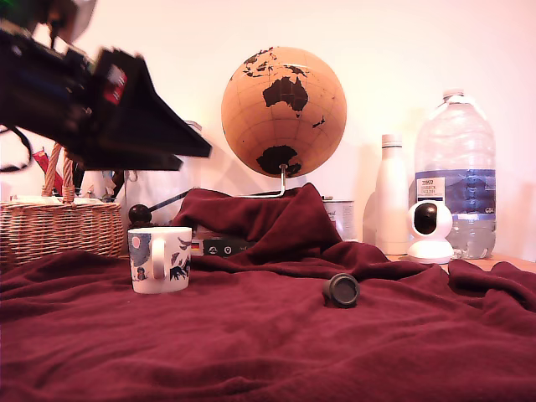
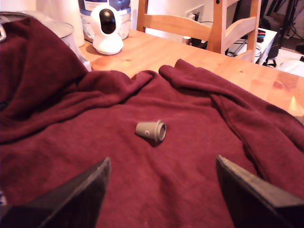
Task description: Pick up the coffee capsules on the table and drop them inside the coffee cup
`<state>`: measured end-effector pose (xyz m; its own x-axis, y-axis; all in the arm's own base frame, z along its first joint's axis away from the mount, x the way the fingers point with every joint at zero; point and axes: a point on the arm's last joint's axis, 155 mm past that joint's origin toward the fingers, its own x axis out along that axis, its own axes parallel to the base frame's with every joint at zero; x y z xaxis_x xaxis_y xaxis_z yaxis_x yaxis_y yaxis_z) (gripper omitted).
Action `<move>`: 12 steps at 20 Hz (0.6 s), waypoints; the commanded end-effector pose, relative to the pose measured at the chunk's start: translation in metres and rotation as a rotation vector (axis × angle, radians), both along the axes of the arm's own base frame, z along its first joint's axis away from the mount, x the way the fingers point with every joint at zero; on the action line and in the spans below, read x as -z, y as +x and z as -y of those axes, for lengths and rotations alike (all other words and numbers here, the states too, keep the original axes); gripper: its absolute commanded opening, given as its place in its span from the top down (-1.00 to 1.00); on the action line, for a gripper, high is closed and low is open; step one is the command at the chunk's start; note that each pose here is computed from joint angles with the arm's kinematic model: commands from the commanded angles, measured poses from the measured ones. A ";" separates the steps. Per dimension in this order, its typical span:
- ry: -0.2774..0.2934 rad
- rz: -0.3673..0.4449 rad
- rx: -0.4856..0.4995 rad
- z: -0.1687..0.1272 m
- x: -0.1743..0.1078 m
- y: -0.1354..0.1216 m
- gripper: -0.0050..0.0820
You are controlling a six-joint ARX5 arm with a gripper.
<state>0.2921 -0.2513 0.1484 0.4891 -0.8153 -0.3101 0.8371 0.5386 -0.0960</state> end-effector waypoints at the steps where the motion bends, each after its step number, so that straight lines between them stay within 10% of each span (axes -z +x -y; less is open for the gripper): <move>1: 0.013 -0.010 0.016 0.002 0.013 -0.002 -0.59; 12: 0.005 0.002 0.083 0.025 0.030 -0.004 -0.59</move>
<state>0.2926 -0.2754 0.1263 0.4339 -0.8483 -0.3034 0.8741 0.4780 -0.0866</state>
